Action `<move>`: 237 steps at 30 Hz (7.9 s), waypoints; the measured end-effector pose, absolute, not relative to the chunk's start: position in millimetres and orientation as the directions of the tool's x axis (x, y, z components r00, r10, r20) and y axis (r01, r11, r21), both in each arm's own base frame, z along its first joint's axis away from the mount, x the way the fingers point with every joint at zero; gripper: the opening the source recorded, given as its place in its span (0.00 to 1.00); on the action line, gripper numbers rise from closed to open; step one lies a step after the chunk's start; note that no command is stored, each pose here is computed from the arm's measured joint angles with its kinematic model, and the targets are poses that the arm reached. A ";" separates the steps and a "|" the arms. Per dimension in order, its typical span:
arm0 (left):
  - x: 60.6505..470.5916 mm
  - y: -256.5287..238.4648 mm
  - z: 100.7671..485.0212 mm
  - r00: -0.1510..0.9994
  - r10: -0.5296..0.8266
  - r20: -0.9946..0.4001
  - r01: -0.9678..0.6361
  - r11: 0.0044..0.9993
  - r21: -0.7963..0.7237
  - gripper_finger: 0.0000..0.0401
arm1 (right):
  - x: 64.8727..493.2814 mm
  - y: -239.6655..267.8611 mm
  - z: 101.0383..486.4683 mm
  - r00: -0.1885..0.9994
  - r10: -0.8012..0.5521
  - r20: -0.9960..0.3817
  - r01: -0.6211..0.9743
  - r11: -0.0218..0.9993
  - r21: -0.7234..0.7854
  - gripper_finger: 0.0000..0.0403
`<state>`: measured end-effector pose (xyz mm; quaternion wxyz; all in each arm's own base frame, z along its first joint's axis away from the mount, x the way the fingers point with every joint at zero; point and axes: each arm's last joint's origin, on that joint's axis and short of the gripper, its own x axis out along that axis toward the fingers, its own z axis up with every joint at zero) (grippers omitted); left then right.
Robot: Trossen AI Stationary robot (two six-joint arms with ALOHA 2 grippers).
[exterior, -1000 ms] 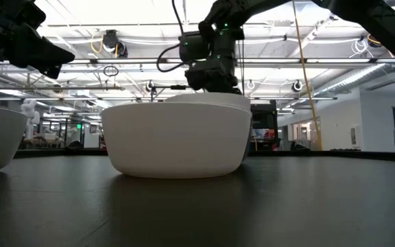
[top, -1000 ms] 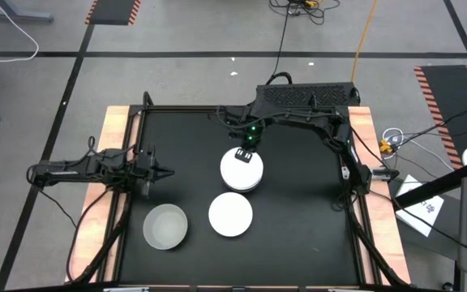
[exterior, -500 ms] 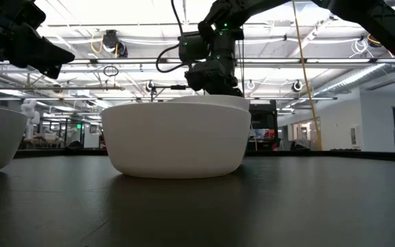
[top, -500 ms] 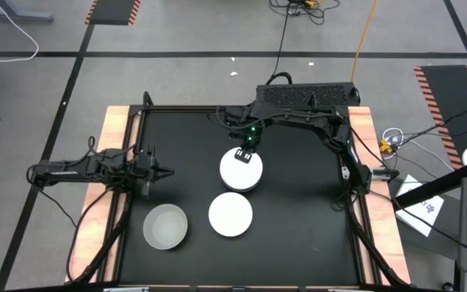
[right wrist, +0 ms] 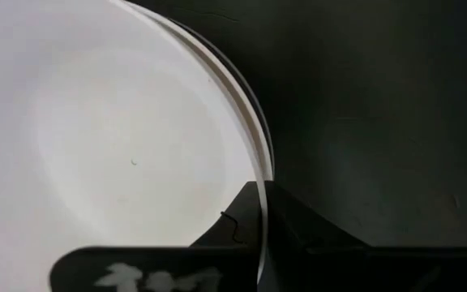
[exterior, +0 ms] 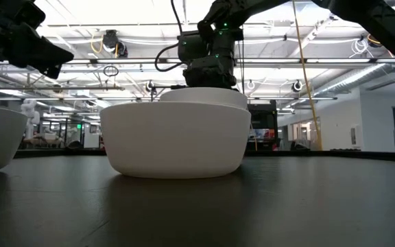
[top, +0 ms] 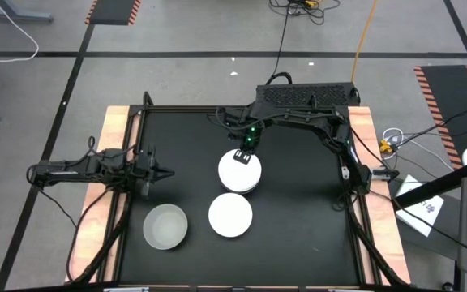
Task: Nest bowls inside each other
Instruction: Stack the right white bowl on the white bowl, then stack the gray bowl on the white bowl
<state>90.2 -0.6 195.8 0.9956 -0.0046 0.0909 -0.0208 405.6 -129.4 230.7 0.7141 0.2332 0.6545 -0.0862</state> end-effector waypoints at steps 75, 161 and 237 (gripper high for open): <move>90.3 1.0 196.1 0.984 0.013 -0.178 -0.013 1.000 0.000 0.06 | 353.3 -82.6 303.2 0.748 0.172 -0.641 -0.008 0.968 0.250 0.24; 91.7 -0.8 212.0 0.999 -0.050 -0.015 0.050 0.998 -0.025 0.06 | 122.6 -8.3 173.3 0.991 0.133 0.032 -0.137 0.973 0.185 0.00; 134.6 -50.0 193.4 0.201 -0.254 -0.946 -0.597 0.734 -0.324 0.64 | 122.2 -6.6 175.2 0.980 0.191 0.051 -0.197 0.934 0.299 0.00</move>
